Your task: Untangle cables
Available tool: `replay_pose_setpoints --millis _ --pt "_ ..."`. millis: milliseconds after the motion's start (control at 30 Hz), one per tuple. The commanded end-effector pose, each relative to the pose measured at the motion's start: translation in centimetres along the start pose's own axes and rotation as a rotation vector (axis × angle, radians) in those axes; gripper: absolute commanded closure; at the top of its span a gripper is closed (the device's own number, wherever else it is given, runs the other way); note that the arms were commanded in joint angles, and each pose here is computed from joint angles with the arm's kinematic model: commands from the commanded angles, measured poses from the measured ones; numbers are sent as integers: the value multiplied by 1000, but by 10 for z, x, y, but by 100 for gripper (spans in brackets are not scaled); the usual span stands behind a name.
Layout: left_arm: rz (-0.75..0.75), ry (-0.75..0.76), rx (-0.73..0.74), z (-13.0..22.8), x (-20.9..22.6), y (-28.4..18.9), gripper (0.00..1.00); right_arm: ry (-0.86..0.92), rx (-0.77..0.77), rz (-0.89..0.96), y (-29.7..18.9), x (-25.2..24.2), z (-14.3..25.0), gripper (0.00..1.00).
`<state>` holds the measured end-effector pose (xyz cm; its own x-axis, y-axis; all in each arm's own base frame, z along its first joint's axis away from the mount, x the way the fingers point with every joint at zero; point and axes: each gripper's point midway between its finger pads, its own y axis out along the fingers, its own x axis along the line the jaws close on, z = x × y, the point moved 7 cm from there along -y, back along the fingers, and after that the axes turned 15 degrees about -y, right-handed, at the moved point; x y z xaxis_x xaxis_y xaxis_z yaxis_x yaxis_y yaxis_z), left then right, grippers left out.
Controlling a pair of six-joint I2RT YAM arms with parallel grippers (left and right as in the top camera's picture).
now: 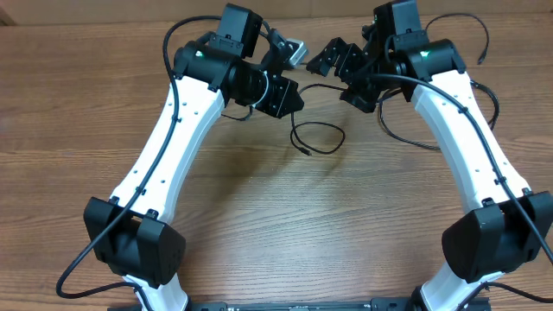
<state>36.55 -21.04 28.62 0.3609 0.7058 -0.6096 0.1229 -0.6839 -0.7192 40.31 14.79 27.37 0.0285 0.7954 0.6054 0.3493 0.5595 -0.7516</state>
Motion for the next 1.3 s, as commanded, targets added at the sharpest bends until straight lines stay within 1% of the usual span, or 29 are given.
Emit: replay_pose_setpoints --millis 0,167,200,267,333,367,467,500,533,567,600,633,733,767,833,900,933,1000,1100,1267 --pt "61 70 -11 0 -19 -8 96 65 -11 -15 -1 2 -3 0" --pt "97 90 2 2 -27 -5 96 66 -11 -14 -1 2 -3 0" --pt "113 107 9 3 -30 -4 96 65 -12 -15 -1 2 -3 6" --pt "124 129 19 6 -36 0 96 62 -17 -15 -1 2 -4 19" --pt "118 139 23 7 -38 2 96 61 -26 -10 -1 2 -5 35" --pt "115 141 25 8 -39 2 96 60 -31 -4 -1 1 -6 45" --pt "69 136 19 7 -35 3 96 61 -58 41 -1 -4 -8 79" --pt "42 124 16 7 -32 4 96 62 -63 51 -1 -5 -9 89" --pt "-3 102 8 6 -27 3 95 60 -69 59 -1 -5 -9 96" --pt "-56 73 -2 5 -21 3 89 46 -74 63 -1 -6 -10 96" --pt "-172 -1 -28 3 -9 2 81 1 -86 54 -1 -4 -13 96" --pt "-224 -36 -43 2 -4 1 79 -22 -96 49 -2 -3 -14 96" --pt "-335 -129 -82 1 8 -3 67 -102 -124 7 -6 7 -20 96" --pt "-351 -154 -91 0 11 -4 60 -152 -139 -20 -10 13 -23 96" --pt "-361 -194 -102 -1 16 -8 23 -236 -174 -52 -20 25 -30 96" --pt "-367 -233 -111 -2 22 -12 6 -318 -224 -68 -35 38 -38 96" --pt "-369 -249 -115 -3 25 -14 1 -348 -247 -76 -42 44 -41 96" --pt "-379 -293 -121 -3 33 -20 0 -390 -290 -92 -57 56 -46 96" --pt "-390 -349 -128 -3 42 -26 1 -424 -322 -100 -67 64 -50 96" --pt "-400 -409 -143 -3 53 -33 1 -353 -312 68 -62 42 -48 96"
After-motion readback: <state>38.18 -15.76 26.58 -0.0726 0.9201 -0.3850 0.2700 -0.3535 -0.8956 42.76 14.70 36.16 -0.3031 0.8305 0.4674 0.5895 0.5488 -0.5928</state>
